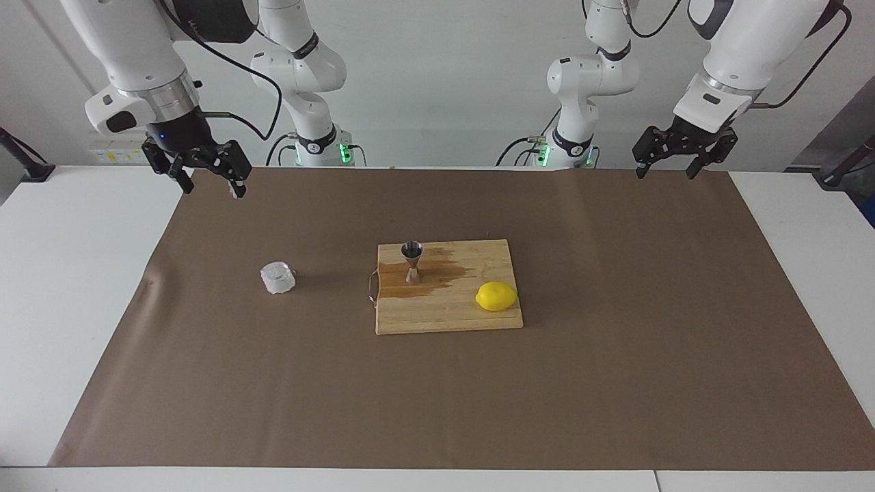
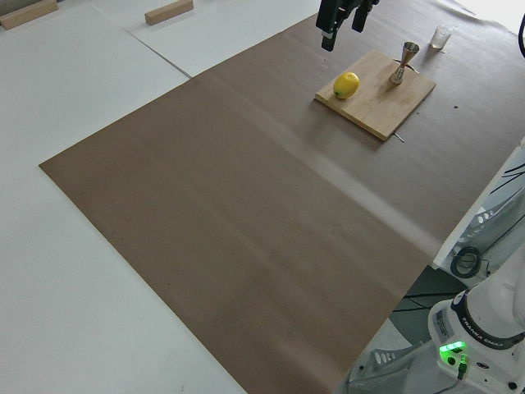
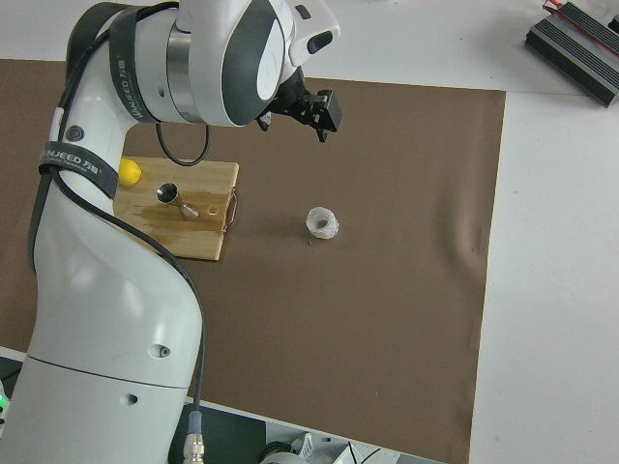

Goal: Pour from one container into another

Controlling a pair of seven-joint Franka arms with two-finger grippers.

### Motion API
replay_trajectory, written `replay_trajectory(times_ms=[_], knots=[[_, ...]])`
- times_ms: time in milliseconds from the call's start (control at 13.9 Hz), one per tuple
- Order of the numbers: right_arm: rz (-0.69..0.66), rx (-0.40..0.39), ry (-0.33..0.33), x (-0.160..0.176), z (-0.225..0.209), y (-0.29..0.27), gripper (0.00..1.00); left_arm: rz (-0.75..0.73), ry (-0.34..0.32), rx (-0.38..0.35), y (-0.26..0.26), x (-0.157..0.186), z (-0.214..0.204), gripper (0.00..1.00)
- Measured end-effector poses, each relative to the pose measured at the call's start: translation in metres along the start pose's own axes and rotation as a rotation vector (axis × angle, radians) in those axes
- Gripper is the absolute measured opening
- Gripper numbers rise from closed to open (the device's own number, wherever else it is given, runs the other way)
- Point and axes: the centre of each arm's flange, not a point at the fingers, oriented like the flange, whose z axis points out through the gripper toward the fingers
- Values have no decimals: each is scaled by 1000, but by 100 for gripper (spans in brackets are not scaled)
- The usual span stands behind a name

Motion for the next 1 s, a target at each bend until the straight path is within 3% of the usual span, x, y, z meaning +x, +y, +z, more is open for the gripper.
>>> replay_trajectory(times_ms=[1004], knots=[[-26,-2,-8,-9,-2,-38,100,0,0,0,0,0,0,100]])
